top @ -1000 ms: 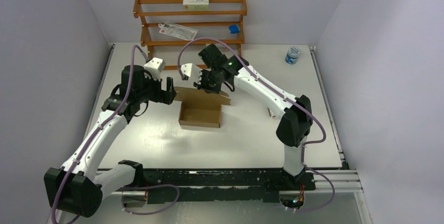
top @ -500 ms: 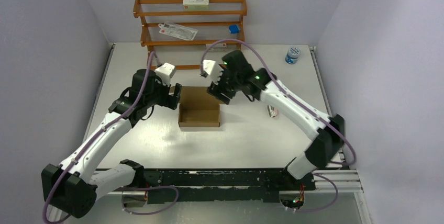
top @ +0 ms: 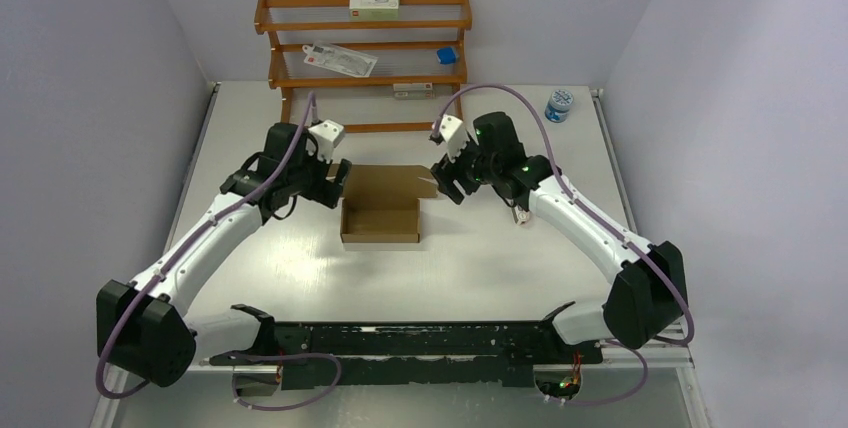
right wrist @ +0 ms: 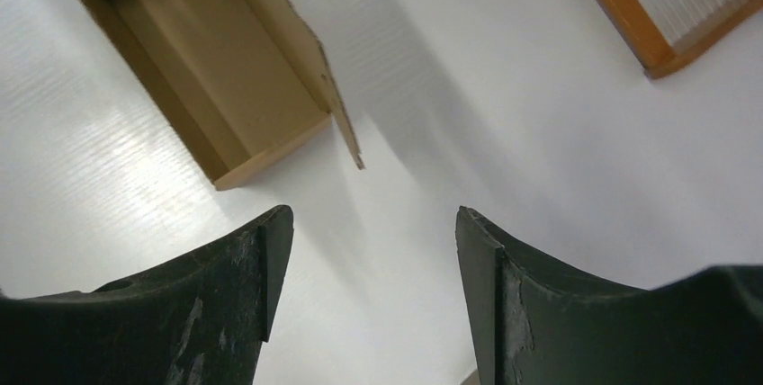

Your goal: Fold the paper box

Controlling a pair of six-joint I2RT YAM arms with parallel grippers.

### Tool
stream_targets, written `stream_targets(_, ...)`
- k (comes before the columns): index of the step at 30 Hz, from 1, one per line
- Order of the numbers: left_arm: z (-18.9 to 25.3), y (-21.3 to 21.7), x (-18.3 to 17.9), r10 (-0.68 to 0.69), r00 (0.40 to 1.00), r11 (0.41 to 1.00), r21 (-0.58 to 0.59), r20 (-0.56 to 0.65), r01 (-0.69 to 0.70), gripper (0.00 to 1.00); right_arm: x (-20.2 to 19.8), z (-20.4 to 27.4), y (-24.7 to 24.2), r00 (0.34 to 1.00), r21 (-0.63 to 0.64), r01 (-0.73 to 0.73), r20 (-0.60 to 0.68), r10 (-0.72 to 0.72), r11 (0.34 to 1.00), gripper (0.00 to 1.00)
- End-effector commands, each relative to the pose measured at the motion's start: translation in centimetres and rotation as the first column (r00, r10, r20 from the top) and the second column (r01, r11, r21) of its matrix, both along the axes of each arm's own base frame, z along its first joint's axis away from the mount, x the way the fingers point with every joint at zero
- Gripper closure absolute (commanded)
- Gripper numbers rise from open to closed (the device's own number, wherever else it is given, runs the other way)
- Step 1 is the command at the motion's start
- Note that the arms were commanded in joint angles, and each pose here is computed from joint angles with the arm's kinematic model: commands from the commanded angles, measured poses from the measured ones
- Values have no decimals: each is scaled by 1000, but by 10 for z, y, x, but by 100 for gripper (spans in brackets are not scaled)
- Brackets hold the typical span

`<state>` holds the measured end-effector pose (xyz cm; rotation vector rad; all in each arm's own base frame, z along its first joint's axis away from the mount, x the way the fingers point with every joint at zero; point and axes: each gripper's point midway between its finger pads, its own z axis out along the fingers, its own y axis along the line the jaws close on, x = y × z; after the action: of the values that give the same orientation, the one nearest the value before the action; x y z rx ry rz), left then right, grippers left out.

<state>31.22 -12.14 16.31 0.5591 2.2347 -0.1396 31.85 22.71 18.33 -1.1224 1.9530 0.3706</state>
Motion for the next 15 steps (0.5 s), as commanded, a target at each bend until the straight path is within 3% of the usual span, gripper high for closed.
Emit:
stream_targets(1, 6, 3, 6, -23, 1000, 999, -37, 17, 23, 2, -1, 16, 20, 995, 101, -85, 50, 81, 991, 30)
stream_targets(15, -3, 0, 20, -91, 996, 990, -112, -26, 87, 11, 2, -12, 39, 968, 63, -251, 8, 251, 966, 37)
